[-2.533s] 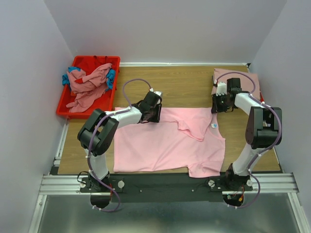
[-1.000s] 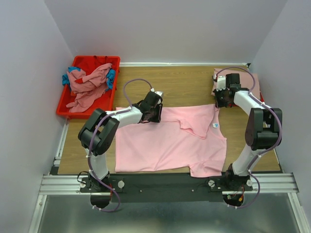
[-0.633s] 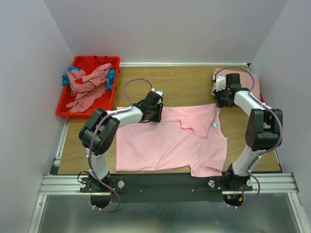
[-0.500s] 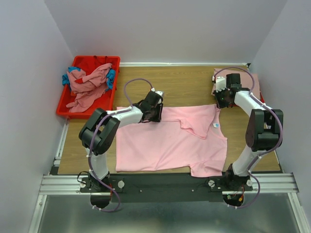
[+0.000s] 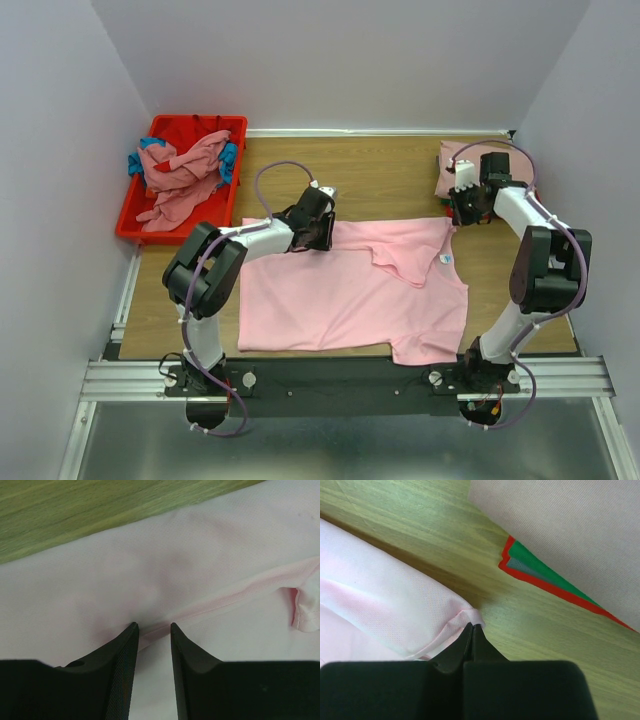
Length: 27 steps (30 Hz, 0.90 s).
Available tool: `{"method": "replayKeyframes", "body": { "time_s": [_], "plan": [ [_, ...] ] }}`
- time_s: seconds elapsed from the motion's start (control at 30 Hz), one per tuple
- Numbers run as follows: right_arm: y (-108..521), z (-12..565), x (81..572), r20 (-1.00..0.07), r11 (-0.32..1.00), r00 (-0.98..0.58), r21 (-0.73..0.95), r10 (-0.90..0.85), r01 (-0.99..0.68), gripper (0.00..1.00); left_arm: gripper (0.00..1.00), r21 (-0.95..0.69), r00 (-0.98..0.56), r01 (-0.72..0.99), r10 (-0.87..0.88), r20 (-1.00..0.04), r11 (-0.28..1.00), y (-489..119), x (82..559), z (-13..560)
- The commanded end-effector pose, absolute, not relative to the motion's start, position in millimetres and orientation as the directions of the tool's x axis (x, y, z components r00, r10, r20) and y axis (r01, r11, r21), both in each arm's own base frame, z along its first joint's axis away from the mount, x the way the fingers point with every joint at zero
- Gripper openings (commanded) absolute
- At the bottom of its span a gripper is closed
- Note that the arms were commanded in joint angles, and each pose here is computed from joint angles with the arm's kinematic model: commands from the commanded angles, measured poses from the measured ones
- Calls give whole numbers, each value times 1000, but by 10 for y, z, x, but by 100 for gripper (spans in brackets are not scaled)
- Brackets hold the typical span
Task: Fold and stack the t-shirts
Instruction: Fold the tshirt
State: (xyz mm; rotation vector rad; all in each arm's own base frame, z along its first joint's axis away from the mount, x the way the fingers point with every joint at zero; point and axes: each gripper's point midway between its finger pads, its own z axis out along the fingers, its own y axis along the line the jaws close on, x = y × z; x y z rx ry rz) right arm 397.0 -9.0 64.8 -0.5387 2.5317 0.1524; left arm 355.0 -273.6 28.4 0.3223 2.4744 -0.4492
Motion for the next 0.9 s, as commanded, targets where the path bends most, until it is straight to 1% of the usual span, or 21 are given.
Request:
{"method": "replayKeyframes", "body": {
  "time_s": [0.0,0.13,0.23,0.27,0.33,0.4,0.5,0.57,0.7,0.77,0.87],
  "plan": [
    [-194,803,4060,-551,926,-768,-24,-327,-377,1,40,-200,-831,310,163,-532,929,-2566,3468,36],
    [-269,831,4135,-558,944,-776,-44,-294,-326,1,40,-198,-829,309,162,-535,930,-2566,3477,47],
    [-336,878,4195,-569,957,-776,-71,-272,-283,5,40,-199,-828,310,162,-536,930,-2563,3481,53],
    [-350,892,4205,-572,959,-776,-74,-267,-275,12,41,-198,-828,311,163,-537,930,-2565,3477,58],
    [-361,916,4218,-579,962,-773,-79,-259,-263,19,41,-199,-826,313,163,-539,929,-2572,3483,72],
    [-366,937,4218,-582,962,-771,-83,-258,-259,29,41,-203,-823,316,161,-544,927,-2584,3491,99],
    [-387,985,4202,-591,963,-765,-88,-255,-253,34,43,-209,-817,322,159,-554,923,-2606,3511,159],
    [-369,1049,4189,-607,963,-755,-78,-251,-257,35,44,-220,-811,330,157,-563,918,-2639,3527,227],
    [-157,1129,4095,-646,938,-714,-9,-271,-347,43,48,-246,-777,364,148,-611,898,-2716,3576,531],
    [50,1153,4001,-674,898,-681,58,-287,-437,51,49,-256,-759,376,137,-637,890,-2753,3612,718],
    [311,1157,3854,-693,823,-656,159,-300,-545,54,53,-261,-699,396,105,-708,880,-2768,3677,1190]
  ]
}}
